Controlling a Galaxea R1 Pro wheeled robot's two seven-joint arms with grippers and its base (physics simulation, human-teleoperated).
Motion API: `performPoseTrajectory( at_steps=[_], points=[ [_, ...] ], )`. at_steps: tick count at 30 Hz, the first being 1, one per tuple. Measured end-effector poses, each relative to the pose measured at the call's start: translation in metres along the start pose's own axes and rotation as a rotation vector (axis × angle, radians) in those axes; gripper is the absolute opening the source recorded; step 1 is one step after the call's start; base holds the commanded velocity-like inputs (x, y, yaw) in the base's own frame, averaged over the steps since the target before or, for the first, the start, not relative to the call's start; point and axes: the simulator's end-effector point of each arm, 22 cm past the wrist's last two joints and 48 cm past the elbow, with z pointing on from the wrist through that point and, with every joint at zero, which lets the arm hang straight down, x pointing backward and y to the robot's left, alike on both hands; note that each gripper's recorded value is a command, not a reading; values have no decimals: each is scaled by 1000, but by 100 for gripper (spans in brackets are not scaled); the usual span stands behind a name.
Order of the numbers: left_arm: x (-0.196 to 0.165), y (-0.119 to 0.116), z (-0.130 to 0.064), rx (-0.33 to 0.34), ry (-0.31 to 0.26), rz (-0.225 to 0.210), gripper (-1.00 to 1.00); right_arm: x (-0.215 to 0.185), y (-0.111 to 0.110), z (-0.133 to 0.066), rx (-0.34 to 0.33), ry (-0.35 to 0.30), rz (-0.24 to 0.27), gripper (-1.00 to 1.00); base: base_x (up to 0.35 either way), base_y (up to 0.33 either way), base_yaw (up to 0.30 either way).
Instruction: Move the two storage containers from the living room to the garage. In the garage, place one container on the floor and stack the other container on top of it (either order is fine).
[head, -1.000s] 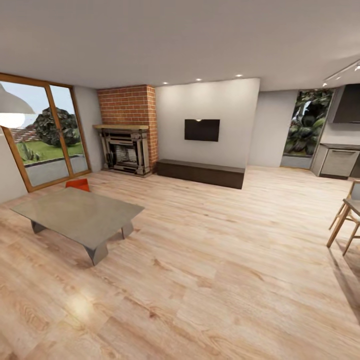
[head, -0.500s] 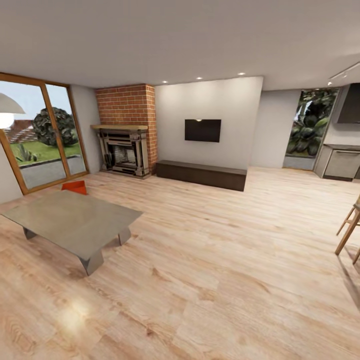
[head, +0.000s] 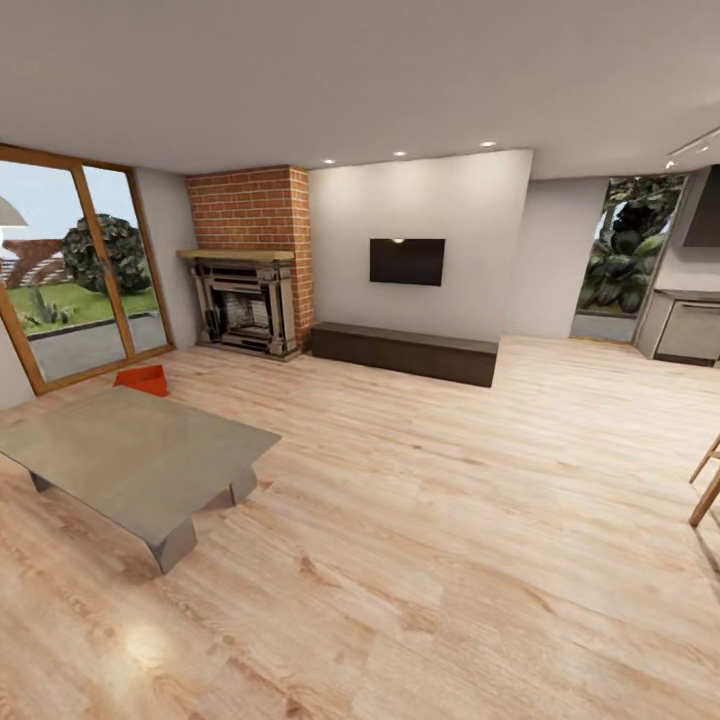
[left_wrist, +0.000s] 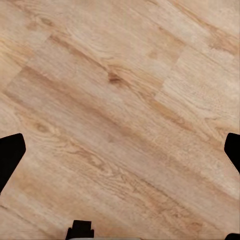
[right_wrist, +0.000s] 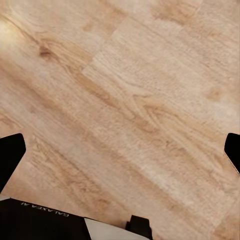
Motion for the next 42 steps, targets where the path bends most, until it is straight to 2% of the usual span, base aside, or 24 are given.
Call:
performPoseTrajectory(
  at_steps=[42],
  points=[
    [-1, 0, 0, 1, -1, 3, 100, 0, 0, 0, -1, 1, 0, 100, 323, -84, 0]
  ],
)
